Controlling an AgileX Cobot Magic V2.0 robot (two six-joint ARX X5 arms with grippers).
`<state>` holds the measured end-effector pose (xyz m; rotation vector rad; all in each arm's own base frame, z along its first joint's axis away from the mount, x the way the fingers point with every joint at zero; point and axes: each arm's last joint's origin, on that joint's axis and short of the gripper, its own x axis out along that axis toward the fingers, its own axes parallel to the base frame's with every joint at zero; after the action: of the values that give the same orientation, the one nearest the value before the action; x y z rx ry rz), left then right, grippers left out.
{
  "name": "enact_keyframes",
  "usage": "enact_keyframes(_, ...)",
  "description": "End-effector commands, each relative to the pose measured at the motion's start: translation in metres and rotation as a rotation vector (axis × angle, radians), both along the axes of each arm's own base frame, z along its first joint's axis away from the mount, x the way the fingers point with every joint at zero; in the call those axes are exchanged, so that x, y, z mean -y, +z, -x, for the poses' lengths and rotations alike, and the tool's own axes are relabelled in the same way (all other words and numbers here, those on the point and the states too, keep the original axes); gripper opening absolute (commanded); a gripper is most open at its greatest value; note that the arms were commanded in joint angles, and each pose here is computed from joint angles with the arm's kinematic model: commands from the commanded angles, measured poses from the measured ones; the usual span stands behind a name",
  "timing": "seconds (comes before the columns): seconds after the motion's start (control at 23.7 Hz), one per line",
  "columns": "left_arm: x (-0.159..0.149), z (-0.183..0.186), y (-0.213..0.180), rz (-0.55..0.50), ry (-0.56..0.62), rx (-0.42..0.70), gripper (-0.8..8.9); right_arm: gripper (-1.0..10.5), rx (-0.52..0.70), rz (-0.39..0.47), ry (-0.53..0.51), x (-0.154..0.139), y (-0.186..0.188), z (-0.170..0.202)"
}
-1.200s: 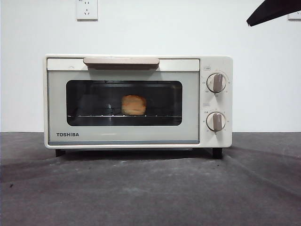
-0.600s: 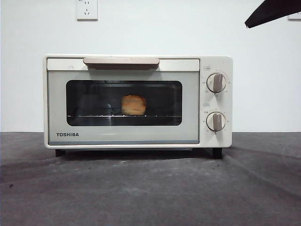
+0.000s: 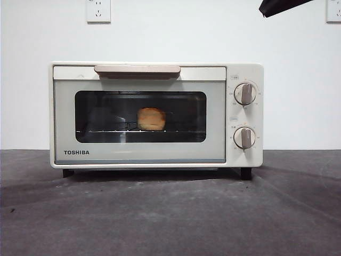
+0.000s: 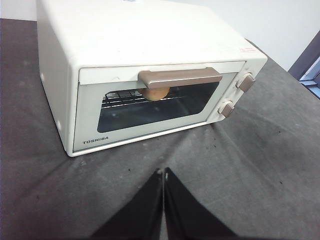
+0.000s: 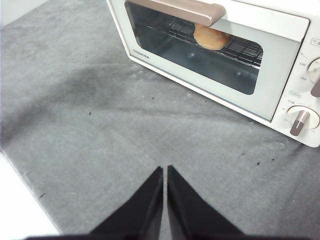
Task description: The left arm flap open the oven, the right arm pick bread and place it into oven, the left arm flap close the oven
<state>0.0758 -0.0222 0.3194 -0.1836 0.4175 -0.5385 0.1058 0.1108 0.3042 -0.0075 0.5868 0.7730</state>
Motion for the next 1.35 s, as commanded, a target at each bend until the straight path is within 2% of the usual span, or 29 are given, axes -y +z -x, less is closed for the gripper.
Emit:
enact_keyframes(0.04, 0.0, 0.001, 0.006, -0.008, -0.004, 0.033, 0.1, 0.1, 0.016, -0.009, 0.012, -0.002, 0.004, 0.0)
enact_keyframes(0.51, 0.0, 0.002, 0.006, -0.01, -0.005, 0.037, 0.1, 0.1, 0.016, -0.009, 0.011, -0.002, 0.004, 0.0)
enact_keyframes(0.63, -0.001, 0.006, 0.01, -0.108, -0.03, 0.166, 0.11, 0.1, 0.016, -0.009, 0.012, -0.002, 0.004, 0.0)
enact_keyframes(0.72, -0.002, 0.007, 0.015, -0.127, -0.021, 0.263, 0.1, 0.1, 0.016, -0.009, 0.011, -0.002, 0.004, 0.0)
enact_keyframes(0.89, -0.008, 0.009, 0.019, -0.166, 0.13, 0.519, 0.1, 0.1, 0.016, -0.009, 0.011, -0.002, 0.004, 0.0)
enact_keyframes(1.01, -0.014, 0.008, 0.007, -0.179, 0.285, 0.628, 0.1, 0.1, 0.016, -0.009, 0.012, -0.002, 0.004, 0.0)
enact_keyframes(1.18, -0.019, 0.007, -0.021, -0.199, 0.445, 0.66, 0.1, 0.1, 0.016, -0.009, 0.012, -0.002, 0.004, 0.0)
enact_keyframes(1.35, -0.021, 0.002, -0.054, -0.222, 0.49, 0.624, 0.1, 0.1, 0.016, -0.009, 0.011, -0.002, 0.004, 0.0)
